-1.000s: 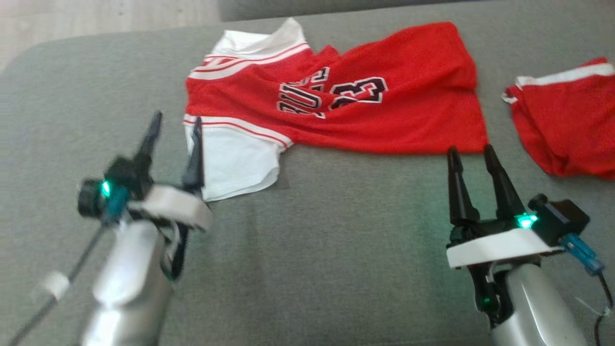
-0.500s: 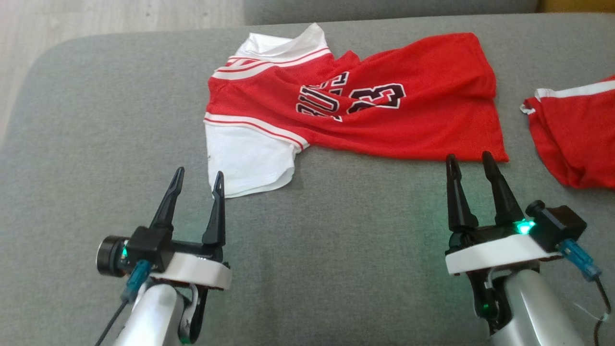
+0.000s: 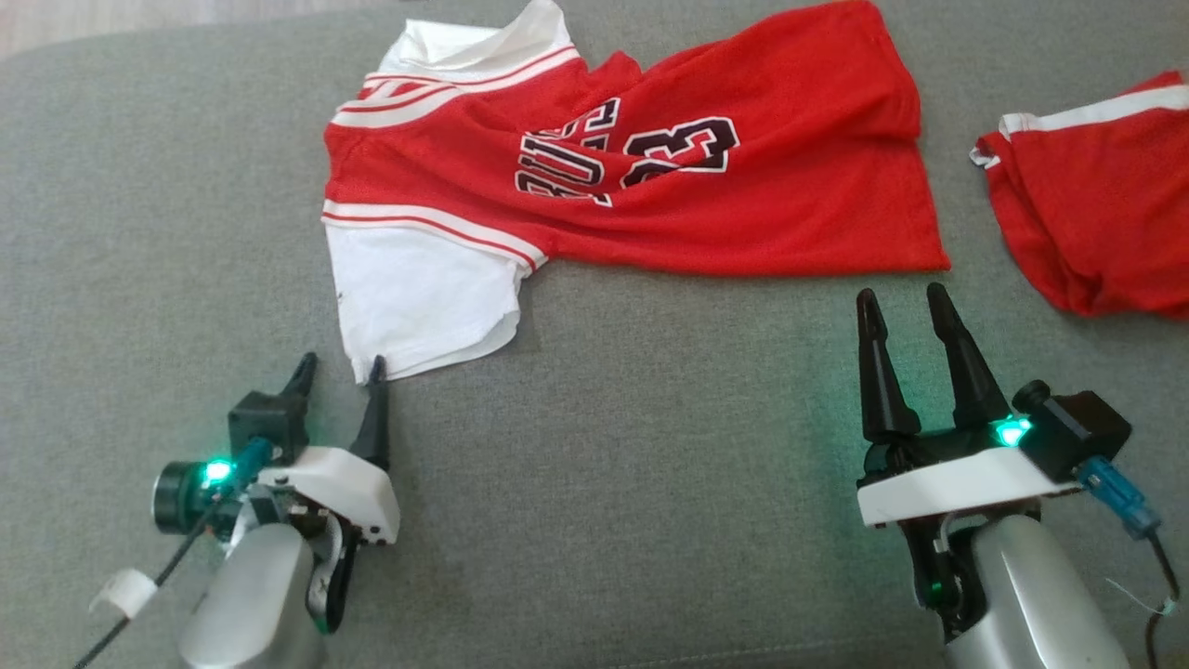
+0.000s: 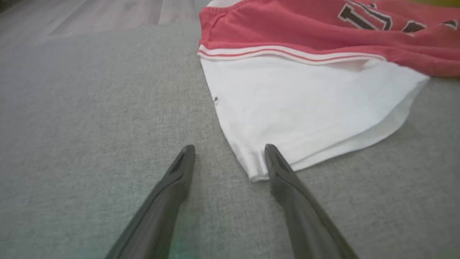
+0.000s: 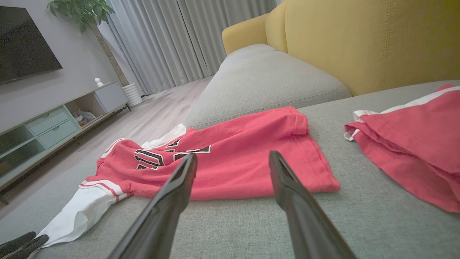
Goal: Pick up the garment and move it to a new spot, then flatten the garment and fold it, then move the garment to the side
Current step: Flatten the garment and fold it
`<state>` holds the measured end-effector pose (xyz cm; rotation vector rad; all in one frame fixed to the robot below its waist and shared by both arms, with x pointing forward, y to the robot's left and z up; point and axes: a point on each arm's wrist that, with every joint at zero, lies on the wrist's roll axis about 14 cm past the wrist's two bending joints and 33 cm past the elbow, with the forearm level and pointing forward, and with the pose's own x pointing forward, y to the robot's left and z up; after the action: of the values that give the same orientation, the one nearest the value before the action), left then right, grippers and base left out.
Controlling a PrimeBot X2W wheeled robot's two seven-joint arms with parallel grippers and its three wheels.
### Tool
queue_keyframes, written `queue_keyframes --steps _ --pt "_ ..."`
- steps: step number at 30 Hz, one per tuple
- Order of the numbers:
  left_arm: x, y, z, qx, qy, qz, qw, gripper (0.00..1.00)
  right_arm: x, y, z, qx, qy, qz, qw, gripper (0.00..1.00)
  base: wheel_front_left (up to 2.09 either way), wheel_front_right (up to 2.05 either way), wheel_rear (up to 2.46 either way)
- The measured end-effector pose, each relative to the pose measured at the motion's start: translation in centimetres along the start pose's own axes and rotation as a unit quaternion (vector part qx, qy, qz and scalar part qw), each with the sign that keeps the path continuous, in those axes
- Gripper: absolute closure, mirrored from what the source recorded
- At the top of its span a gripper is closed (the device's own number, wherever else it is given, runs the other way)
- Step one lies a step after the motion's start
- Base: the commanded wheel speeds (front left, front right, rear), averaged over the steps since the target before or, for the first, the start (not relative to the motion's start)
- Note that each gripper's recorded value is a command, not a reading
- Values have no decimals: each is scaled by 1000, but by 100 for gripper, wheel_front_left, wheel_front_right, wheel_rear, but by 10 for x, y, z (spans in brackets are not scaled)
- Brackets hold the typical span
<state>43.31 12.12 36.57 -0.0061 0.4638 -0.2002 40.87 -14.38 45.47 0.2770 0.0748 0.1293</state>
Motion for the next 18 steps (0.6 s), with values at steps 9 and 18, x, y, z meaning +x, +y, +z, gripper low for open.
queue_keyframes --steps 9,18 --pt "17 2 -6 3 21 -3 1000 0 -1 -8 -6 0 9 -11 1000 0 0 0 0" --pt "18 -5 2 2 11 -20 1000 100 2 -5 5 -2 -6 -7 1000 0 0 0 0"
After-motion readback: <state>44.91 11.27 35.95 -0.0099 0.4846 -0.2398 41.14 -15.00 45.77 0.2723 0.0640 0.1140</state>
